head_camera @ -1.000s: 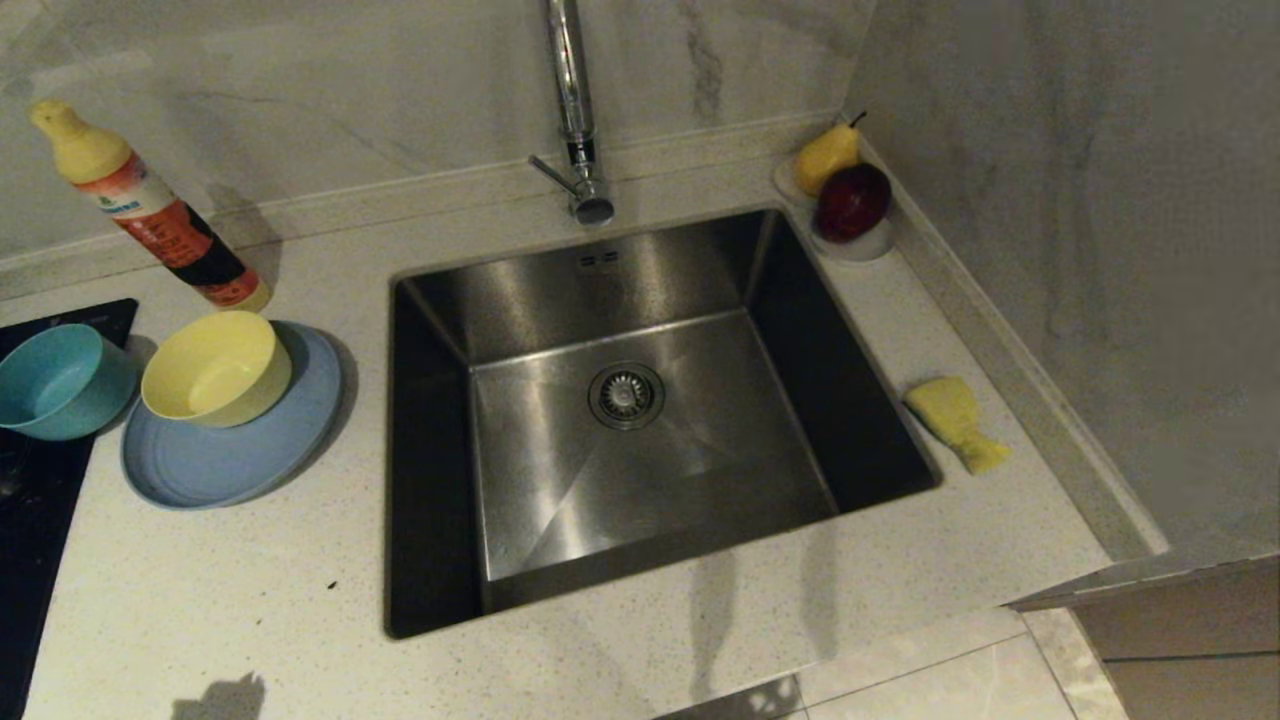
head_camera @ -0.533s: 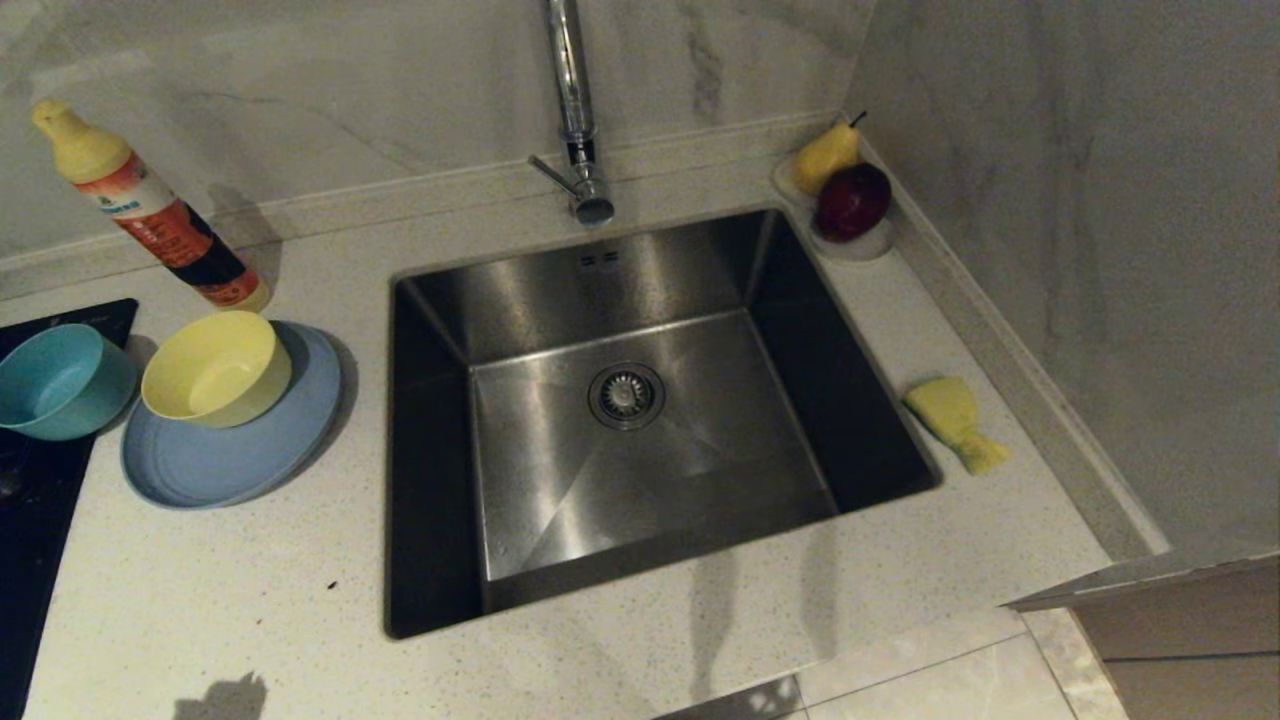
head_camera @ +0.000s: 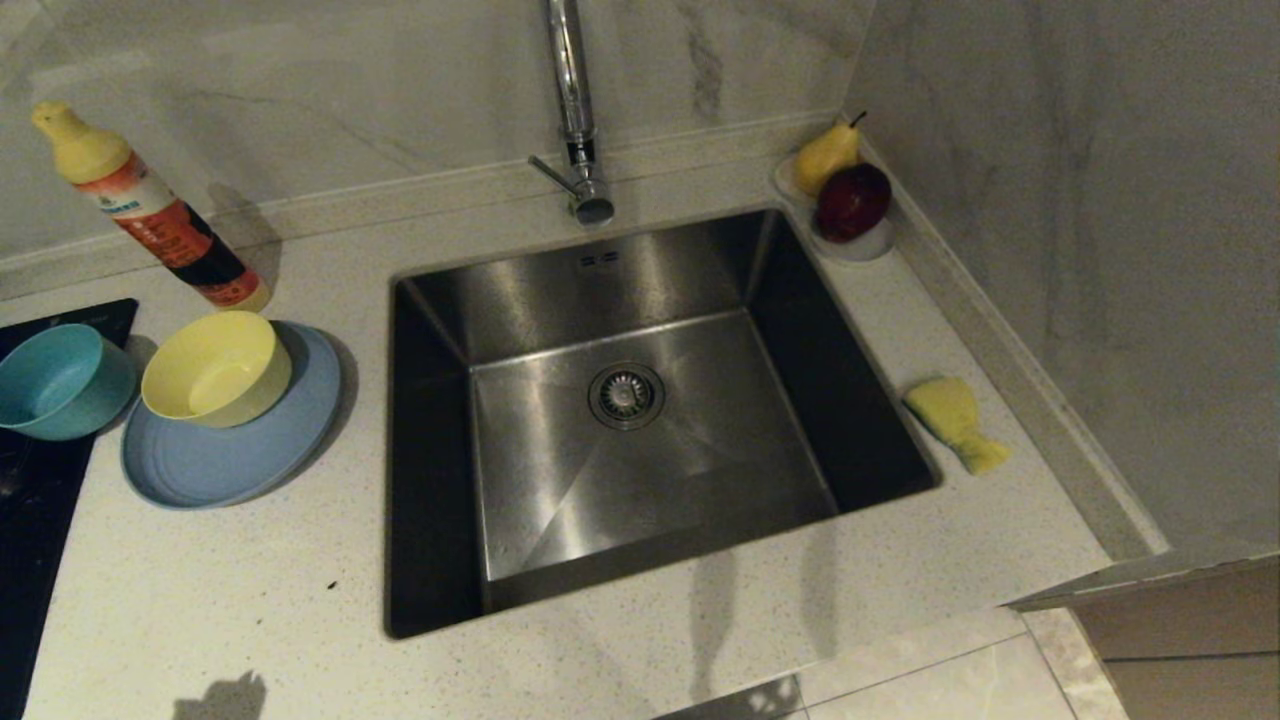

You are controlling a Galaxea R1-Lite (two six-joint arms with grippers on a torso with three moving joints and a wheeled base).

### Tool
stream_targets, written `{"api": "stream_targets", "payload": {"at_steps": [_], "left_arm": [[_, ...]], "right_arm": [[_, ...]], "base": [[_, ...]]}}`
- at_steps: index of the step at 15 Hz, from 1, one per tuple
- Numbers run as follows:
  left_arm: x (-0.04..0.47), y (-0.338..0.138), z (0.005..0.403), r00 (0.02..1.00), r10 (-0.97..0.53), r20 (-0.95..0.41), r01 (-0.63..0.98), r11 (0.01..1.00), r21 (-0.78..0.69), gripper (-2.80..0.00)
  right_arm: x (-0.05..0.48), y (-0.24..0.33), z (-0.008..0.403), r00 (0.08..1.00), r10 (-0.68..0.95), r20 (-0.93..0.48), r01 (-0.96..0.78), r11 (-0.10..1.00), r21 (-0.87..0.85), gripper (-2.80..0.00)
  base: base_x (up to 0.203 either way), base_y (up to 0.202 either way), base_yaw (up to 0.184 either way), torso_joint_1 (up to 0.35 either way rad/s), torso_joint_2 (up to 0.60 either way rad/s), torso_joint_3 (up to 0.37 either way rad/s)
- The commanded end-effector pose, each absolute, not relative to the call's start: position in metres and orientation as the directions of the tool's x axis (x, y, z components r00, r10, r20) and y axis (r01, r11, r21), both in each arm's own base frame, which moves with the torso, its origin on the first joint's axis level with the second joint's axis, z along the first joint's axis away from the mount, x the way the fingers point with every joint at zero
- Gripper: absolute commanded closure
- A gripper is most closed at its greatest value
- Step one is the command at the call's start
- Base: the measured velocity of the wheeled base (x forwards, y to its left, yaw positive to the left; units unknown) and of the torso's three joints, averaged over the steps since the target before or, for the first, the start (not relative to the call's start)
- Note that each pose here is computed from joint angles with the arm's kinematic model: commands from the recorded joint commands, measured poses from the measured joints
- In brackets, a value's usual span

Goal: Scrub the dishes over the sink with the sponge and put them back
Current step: Grab the dish soap

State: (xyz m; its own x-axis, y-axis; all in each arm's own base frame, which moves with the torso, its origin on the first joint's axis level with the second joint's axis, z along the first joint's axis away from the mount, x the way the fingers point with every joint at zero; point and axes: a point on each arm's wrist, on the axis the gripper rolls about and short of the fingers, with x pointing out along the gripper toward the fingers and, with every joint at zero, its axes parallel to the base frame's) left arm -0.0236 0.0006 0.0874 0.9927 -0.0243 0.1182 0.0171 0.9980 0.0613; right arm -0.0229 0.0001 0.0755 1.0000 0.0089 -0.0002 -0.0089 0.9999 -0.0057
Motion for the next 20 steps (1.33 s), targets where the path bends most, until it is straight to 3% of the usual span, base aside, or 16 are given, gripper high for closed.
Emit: {"api": "stream_targets", "payload": {"at_steps": [1, 6, 9, 11, 16, 20], "left_arm": [[-0.020, 0.001, 0.076, 0.997, -0.018, 0.080, 0.014, 0.999, 0.051, 0.00], [-0.023, 0.001, 0.088, 0.994, -0.004, 0.106, -0.002, 0.999, 0.053, 0.00], [-0.032, 0.001, 0.151, 0.985, 0.009, 0.170, -0.017, 0.999, 0.044, 0.00], [-0.018, 0.001, 0.187, 0.991, 0.027, 0.130, -0.032, 0.999, 0.035, 0.00], [0.073, 0.004, 0.270, 0.972, 0.228, 0.058, -0.225, 0.973, -0.051, 0.00], [0.163, 0.007, 0.293, 0.902, 0.426, 0.070, -0.419, 0.903, -0.093, 0.00]], "right_arm": [[-0.023, 0.000, 0.076, 1.000, 0.009, 0.002, -0.009, 1.000, -0.006, 0.00], [-0.023, 0.000, 0.076, 1.000, 0.009, 0.002, -0.009, 1.000, -0.006, 0.00], [-0.023, 0.000, 0.075, 1.000, 0.009, 0.001, -0.009, 1.000, -0.006, 0.00], [-0.023, 0.000, 0.076, 1.000, 0.009, 0.002, -0.009, 1.000, -0.006, 0.00], [-0.023, 0.000, 0.076, 1.000, 0.009, 0.002, -0.009, 1.000, -0.006, 0.00], [-0.023, 0.000, 0.076, 1.000, 0.009, 0.001, -0.009, 1.000, -0.006, 0.00]], "base": [[0.000, 0.000, 0.000, 0.000, 0.00, 0.000], [0.000, 0.000, 0.000, 0.000, 0.00, 0.000], [0.000, 0.000, 0.000, 0.000, 0.00, 0.000], [0.000, 0.000, 0.000, 0.000, 0.00, 0.000], [0.000, 0.000, 0.000, 0.000, 0.00, 0.000], [0.000, 0.000, 0.000, 0.000, 0.00, 0.000]]}}
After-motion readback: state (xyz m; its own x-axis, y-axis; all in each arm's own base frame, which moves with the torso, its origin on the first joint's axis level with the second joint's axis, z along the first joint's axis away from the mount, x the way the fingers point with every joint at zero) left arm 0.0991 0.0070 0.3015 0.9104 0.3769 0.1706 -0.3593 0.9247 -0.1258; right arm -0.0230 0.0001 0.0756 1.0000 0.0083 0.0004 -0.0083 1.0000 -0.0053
